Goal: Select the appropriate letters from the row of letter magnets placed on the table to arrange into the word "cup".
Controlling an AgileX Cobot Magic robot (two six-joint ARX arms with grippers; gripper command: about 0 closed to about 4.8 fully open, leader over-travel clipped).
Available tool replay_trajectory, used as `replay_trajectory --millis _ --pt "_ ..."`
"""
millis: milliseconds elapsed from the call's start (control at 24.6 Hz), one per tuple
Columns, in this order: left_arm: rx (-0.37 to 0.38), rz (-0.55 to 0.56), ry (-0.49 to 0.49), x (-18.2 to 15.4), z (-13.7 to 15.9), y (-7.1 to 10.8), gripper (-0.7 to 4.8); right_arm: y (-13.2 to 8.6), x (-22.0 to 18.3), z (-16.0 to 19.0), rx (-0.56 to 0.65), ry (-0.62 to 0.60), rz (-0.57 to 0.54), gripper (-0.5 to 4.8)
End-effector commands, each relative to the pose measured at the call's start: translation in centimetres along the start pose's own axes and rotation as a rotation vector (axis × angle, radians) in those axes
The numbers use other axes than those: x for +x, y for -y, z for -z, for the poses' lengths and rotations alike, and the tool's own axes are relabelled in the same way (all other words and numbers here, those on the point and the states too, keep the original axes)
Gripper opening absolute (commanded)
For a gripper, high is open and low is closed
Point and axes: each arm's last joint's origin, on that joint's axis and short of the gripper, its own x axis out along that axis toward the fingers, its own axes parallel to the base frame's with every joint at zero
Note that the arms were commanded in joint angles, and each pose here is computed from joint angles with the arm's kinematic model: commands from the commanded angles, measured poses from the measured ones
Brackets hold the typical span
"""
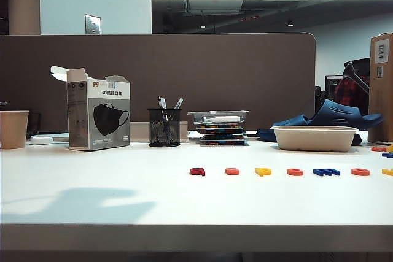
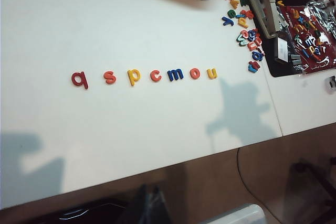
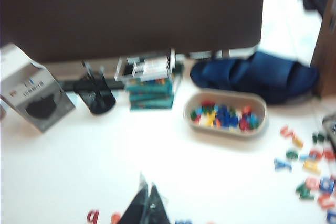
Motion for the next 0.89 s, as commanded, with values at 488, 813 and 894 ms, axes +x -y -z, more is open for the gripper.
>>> replay_trajectory --millis 488,813,894 --pt "-0.001 0.004 0.009 -0.1 -0.1 0.1 -0.05 -3.3 12.1 1.3 0.009 -0.404 -0.206 0.00" --pt "0.000 0.002 0.008 0.0 -0.1 0.1 -0.05 -4.0 19.1 4.8 -0.006 -0.605 -0.210 0.79" --pt "0.000 0.002 0.008 0.0 -0.1 0.1 -0.05 -3.9 20.1 5.3 -0.008 -0.632 -0.206 1.05"
